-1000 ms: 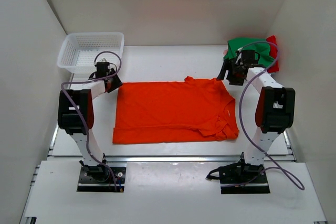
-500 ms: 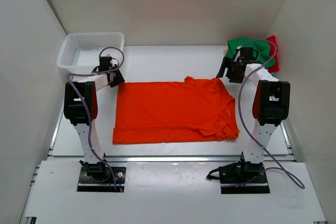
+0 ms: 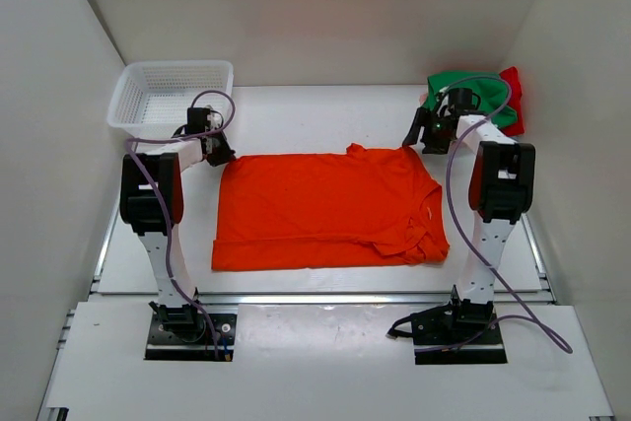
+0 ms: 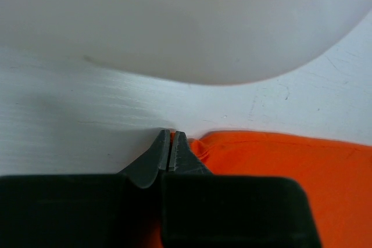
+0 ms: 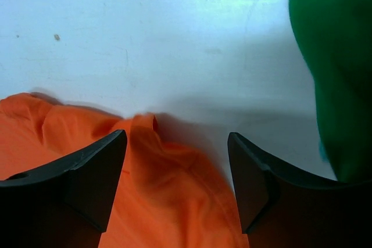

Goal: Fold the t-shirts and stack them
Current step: Grap the side of the flattened tshirt furthest away from the robot with both arms

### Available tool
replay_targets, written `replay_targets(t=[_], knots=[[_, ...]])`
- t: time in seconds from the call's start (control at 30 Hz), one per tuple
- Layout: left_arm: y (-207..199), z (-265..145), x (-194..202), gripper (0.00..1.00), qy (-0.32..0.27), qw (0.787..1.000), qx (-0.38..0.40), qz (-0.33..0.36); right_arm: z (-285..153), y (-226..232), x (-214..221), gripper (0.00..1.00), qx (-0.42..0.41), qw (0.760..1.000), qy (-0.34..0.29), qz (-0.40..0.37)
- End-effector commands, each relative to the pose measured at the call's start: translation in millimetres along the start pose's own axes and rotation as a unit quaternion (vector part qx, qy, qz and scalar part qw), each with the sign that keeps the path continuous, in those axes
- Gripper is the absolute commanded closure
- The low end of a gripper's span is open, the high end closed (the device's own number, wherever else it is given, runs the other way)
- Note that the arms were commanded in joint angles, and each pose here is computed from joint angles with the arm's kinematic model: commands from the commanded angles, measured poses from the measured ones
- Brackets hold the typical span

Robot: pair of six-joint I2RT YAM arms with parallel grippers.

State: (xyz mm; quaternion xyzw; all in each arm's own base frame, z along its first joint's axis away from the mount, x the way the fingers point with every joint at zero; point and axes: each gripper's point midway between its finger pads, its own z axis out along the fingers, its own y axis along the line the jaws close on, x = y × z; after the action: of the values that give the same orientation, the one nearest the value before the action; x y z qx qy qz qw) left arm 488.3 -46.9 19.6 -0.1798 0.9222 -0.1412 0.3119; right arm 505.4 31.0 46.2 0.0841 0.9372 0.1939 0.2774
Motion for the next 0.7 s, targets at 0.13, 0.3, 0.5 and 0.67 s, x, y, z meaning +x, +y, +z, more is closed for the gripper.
replay_targets(t=[0.13,0.3,0.5,0.67], knots=[[-9,-11,-7,1.00,-0.006,1.000,0.024,0.001,7,15,-21,0.44,-0.073,0.997,0.023,-0.007],[-10,-16,-9,1.00,-0.008,1.000,0.024,0.001,8,25,-11,0.47,-0.087,0.995,0.037,-0.026],[-12,-19,-8,1.00,-0.008,1.000,0.029,-0.004,11,37,-1,0.60,-0.100,0.991,0.065,-0.054],[-16,-22,-8,1.00,-0.010,0.999,0.039,-0.004,9,41,-5,1.00,-0.107,0.991,0.055,-0.061]])
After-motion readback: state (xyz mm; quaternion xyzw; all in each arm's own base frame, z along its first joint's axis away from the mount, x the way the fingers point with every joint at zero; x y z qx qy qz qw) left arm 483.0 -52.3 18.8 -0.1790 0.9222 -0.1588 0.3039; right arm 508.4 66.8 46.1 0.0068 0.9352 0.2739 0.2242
